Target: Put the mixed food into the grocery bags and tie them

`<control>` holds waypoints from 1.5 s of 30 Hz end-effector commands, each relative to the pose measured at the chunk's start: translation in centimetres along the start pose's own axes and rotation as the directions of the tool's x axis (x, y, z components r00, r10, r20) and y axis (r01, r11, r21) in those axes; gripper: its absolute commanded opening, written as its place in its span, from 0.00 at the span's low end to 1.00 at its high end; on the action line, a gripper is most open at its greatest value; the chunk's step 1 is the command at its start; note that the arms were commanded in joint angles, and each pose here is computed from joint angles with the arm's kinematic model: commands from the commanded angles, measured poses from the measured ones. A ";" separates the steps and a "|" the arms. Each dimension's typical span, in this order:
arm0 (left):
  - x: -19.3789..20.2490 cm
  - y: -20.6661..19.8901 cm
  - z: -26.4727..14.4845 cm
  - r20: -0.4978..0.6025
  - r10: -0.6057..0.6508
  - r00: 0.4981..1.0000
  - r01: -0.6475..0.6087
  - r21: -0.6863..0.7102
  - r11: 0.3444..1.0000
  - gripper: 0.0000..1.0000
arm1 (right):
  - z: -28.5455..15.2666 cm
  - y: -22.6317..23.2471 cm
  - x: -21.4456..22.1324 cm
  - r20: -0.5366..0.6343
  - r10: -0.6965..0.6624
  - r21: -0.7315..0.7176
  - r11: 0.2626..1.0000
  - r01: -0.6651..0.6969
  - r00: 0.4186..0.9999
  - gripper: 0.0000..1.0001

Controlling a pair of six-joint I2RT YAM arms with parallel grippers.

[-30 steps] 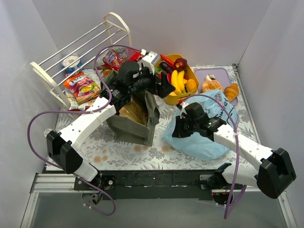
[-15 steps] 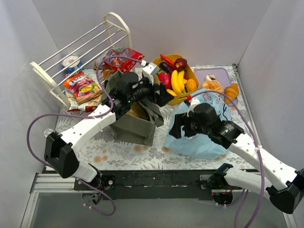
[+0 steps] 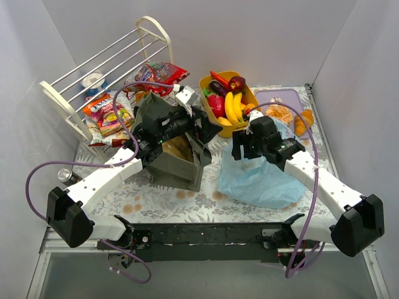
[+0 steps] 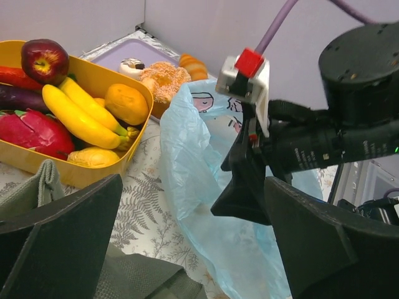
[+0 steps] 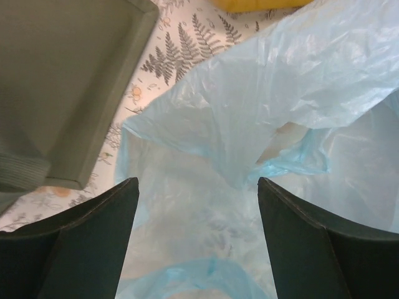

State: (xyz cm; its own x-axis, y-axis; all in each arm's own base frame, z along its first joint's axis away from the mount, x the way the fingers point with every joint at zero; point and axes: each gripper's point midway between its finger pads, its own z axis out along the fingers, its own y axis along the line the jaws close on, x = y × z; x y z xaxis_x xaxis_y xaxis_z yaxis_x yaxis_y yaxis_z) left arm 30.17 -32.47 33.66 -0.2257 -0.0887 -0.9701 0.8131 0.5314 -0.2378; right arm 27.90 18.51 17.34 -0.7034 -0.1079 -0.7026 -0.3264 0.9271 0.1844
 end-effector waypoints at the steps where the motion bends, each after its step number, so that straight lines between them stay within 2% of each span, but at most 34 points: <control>1: -0.9 0.3 -0.8 0.037 0.031 0.999 -0.030 -0.028 0.999 0.98 | 1.2 -0.7 0.5 0.037 -0.076 -0.006 0.997 0.076 0.996 0.85; 9: -1.9 -1.0 -1.7 0.071 0.063 0.995 -0.065 0.023 0.998 0.98 | 4.2 -0.5 1.2 0.105 -0.201 -0.055 0.977 0.208 0.974 0.83; 12: -3.0 -1.7 -2.6 0.102 0.097 0.990 -0.102 0.042 0.994 0.98 | 4.3 -0.4 0.0 0.169 -0.263 -0.049 0.960 0.274 0.950 0.69; 13: -3.3 -2.1 -2.8 0.108 0.106 0.988 -0.113 0.059 0.992 0.98 | 4.3 -0.4 -0.2 0.177 -0.269 -0.049 0.958 0.282 0.947 0.54; 15: -4.2 -2.9 -3.5 0.131 0.122 0.984 -0.133 0.077 0.988 0.98 | 3.6 -0.1 -1.2 0.188 -0.295 -0.050 0.950 0.309 0.937 0.34; 16: -4.4 -3.4 -3.7 0.135 0.132 0.982 -0.146 0.101 0.984 0.98 | 2.6 0.1 -2.0 0.174 -0.289 -0.051 0.952 0.302 0.941 0.15; 19: -4.9 -5.4 -3.7 0.131 0.172 0.976 -0.192 0.161 0.968 0.98 | -0.4 0.8 -3.8 0.211 -0.277 -0.063 0.953 0.296 0.937 0.01; 25: -2.5 -10.6 -1.8 0.043 0.277 0.960 -0.276 0.316 0.908 0.98 | -7.9 3.5 -7.1 0.353 -0.261 -0.160 0.929 0.333 0.899 0.01; 29: -0.2 -11.3 -0.3 -0.016 0.352 0.936 -0.327 0.334 0.884 0.98 | -11.2 4.1 -8.6 0.391 -0.255 -0.172 0.924 0.343 0.884 0.01; 35: 1.3 -10.2 1.6 -0.063 0.410 0.910 -0.380 0.272 0.884 0.98 | -13.7 5.1 -10.2 0.424 -0.250 -0.198 0.912 0.358 0.871 0.01; 39: 1.0 -8.9 2.6 -0.061 0.439 0.896 -0.424 0.172 0.889 0.98 | -14.3 6.0 -10.0 0.408 -0.233 -0.255 0.900 0.355 0.883 0.01; 40: 0.8 -7.8 2.8 -0.068 0.459 0.886 -0.451 0.110 0.886 0.98 | -14.6 6.2 -10.1 0.407 -0.234 -0.261 0.896 0.358 0.883 0.01; 45: -0.7 -8.2 1.0 0.015 0.505 0.863 -0.505 0.065 0.861 0.98 | -14.6 5.9 -10.0 0.396 -0.242 -0.247 0.901 0.356 0.886 0.01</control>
State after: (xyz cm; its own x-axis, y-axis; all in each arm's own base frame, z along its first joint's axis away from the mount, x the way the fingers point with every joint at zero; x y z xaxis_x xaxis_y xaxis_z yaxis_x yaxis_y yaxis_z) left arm 24.31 -39.71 32.27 0.1052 0.2399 -0.9651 0.9075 0.3736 0.1918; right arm 24.31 19.89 33.37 -0.3234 -0.1999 -0.9249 -0.6906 0.7180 0.0863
